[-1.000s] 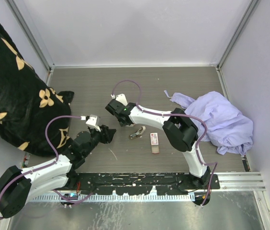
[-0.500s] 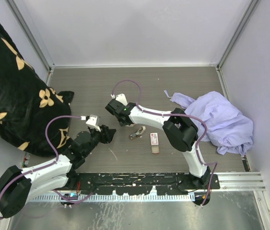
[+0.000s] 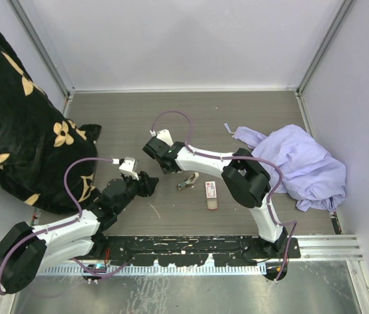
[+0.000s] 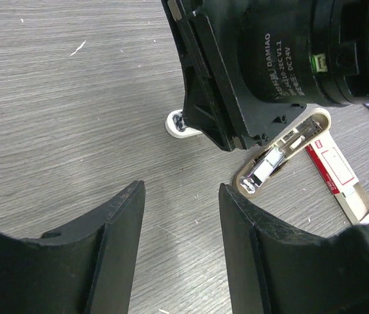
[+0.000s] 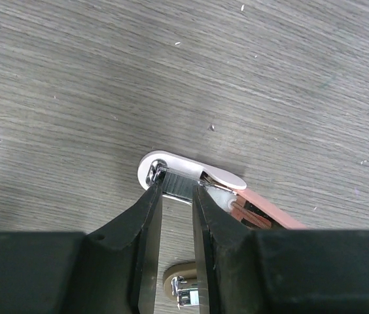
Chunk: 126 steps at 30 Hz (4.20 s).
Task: Load the staples into the stapler
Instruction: Install the staple into the stapler, then adjust the staple in the stapler.
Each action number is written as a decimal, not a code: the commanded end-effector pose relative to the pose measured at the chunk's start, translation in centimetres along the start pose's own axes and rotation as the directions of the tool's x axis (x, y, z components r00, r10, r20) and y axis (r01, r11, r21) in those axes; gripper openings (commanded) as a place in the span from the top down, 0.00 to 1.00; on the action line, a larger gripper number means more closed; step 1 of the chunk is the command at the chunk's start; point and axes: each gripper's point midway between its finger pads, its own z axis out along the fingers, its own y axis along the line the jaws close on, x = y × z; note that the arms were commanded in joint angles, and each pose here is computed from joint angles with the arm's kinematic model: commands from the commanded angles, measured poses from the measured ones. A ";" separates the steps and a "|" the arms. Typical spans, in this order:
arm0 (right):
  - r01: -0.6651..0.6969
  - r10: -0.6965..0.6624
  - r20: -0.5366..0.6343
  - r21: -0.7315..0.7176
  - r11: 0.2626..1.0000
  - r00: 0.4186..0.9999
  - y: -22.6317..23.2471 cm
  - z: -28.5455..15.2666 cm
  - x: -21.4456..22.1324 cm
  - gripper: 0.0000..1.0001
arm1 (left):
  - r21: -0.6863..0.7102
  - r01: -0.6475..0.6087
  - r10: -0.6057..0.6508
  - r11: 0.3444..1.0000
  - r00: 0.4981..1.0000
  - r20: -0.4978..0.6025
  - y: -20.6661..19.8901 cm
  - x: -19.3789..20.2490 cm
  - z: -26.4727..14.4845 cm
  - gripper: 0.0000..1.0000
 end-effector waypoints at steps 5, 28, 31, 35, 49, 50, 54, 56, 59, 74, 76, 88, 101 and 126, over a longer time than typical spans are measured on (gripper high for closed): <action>-0.010 0.011 0.033 -0.041 0.999 0.999 1.0 -1.8 0.0 0.71 | 0.027 0.017 -0.018 0.999 0.998 0.056 -0.8 -1.6 0.3 0.49; 0.042 -0.033 0.121 -0.072 0.997 0.992 1.1 -4.5 -3.0 0.70 | 0.031 -0.002 0.001 1.000 0.998 0.061 -1.2 -2.4 0.5 0.48; 0.038 -0.027 0.135 -0.081 0.996 0.990 1.0 -5.2 -3.5 0.68 | 0.029 -0.004 0.002 1.000 0.998 0.064 -1.2 -2.6 0.4 0.48; 0.027 -0.014 0.145 -0.090 0.996 0.989 0.6 -5.9 -3.9 0.68 | 0.026 0.002 -0.004 1.000 0.998 0.064 -1.2 -2.7 0.4 0.47; -0.122 0.144 0.147 -0.149 0.981 0.979 -5.5 -8.4 -3.3 0.55 | 0.163 0.063 -0.054 0.985 0.997 -0.060 -5.7 -3.9 3.0 0.33; -0.138 0.161 0.142 -0.160 0.977 0.977 -6.1 -8.3 -3.0 0.53 | 0.185 0.066 -0.052 0.980 0.996 -0.076 -6.2 -3.9 3.5 0.32; -0.211 0.240 0.096 -0.243 0.947 0.966 -7.3 -7.6 -1.5 0.48 | 0.234 0.095 -0.066 0.968 0.989 -0.130 -7.1 -4.1 5.4 0.30; -0.237 0.271 0.095 -0.270 0.933 0.958 -7.6 -7.5 -1.3 0.45 | 0.250 0.134 -0.090 0.959 0.979 -0.181 -6.9 -3.2 6.6 0.30; -0.264 0.300 0.096 -0.274 0.925 0.949 -8.3 -7.1 -0.9 0.43 | 0.282 0.205 -0.142 0.937 0.963 -0.230 -6.7 -3.1 8.2 0.30; -0.317 0.374 0.133 -0.323 0.892 0.918 -10.3 -7.9 -0.7 0.40 | 0.254 0.263 -0.179 0.931 0.934 -0.308 -3.9 -0.5 12.9 0.36; -0.319 0.379 0.138 -0.324 0.890 0.915 -10.4 -7.9 -0.8 0.40 | 0.254 0.273 -0.181 0.928 0.925 -0.333 -4.0 0.1 13.1 0.36; -0.325 0.392 0.159 -0.332 0.885 0.906 -10.8 -8.5 -1.5 0.40 | 0.275 0.310 -0.174 0.910 0.888 -0.425 -4.9 2.6 11.3 0.37; -0.314 0.384 0.167 -0.335 0.888 0.908 -10.9 -8.7 -1.7 0.40 | 0.293 0.336 -0.185 0.895 0.878 -0.441 -6.3 2.8 9.1 0.37; -0.319 0.383 0.155 -0.325 0.890 0.911 -11.0 -8.6 -1.2 0.39 | 0.078 0.428 -0.339 0.901 0.803 -0.490 -4.7 3.5 9.9 0.71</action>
